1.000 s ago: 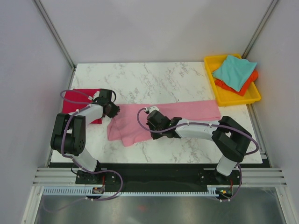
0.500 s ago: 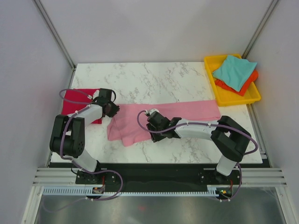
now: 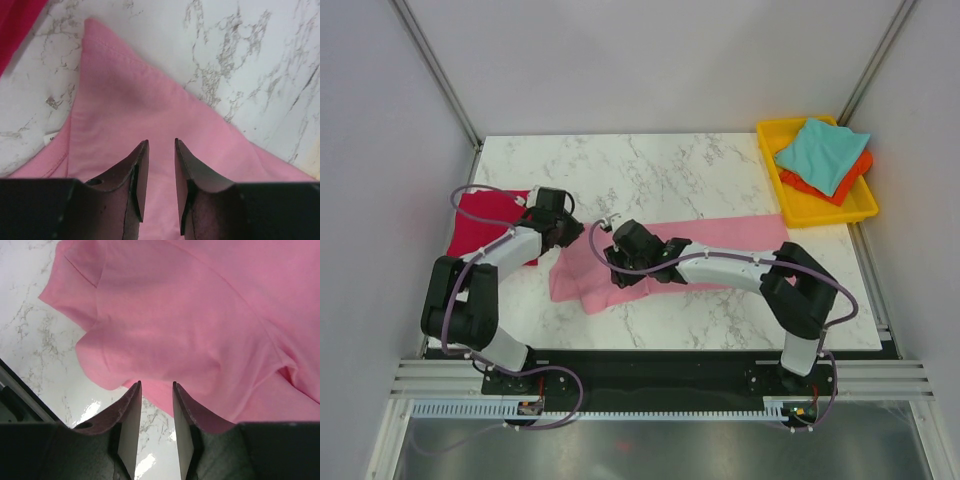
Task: Fold and stack the t-shirts
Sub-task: Fold the tshirt
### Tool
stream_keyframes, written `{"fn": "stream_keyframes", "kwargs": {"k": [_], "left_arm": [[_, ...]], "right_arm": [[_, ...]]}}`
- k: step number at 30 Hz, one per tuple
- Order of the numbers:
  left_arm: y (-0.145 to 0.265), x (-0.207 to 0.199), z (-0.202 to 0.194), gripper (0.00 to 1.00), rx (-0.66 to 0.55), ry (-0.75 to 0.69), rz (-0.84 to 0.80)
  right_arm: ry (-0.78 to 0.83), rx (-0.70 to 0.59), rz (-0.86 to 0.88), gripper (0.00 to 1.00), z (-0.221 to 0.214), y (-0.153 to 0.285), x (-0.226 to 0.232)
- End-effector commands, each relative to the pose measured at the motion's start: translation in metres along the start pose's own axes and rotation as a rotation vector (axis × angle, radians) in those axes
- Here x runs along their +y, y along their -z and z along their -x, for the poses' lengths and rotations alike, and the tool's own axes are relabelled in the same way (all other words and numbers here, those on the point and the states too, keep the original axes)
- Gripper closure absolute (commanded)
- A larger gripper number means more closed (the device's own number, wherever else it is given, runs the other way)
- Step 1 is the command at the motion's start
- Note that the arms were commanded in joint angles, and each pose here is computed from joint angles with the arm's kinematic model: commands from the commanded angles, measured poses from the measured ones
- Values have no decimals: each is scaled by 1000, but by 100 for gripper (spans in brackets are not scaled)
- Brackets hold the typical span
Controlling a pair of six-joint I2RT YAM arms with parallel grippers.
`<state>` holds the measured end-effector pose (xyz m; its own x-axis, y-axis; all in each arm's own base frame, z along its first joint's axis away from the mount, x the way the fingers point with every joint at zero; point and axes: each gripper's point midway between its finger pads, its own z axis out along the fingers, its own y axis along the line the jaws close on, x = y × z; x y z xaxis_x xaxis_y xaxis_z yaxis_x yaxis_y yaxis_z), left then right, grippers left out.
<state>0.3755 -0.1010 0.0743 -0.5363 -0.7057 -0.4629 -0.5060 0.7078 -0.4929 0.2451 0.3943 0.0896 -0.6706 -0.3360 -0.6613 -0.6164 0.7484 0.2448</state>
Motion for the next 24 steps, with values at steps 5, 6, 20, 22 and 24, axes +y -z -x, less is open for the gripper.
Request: {"fn": "stream_keyframes", "kwargs": {"k": [5, 6, 20, 22, 24], "left_arm": [[-28, 2, -22, 67, 103, -22, 9], [-28, 2, -22, 67, 102, -22, 12], [-27, 5, -9, 67, 46, -39, 44], [-26, 5, -7, 67, 42, -38, 46], [-25, 4, -6, 67, 41, -39, 41]], "right_arm": [[-4, 93, 127, 64, -37, -40, 23], [-3, 104, 121, 64, -42, -41, 21], [5, 103, -30, 68, -68, -28, 0], [20, 94, -32, 67, -66, -26, 3], [36, 100, -60, 68, -67, -26, 3]]}}
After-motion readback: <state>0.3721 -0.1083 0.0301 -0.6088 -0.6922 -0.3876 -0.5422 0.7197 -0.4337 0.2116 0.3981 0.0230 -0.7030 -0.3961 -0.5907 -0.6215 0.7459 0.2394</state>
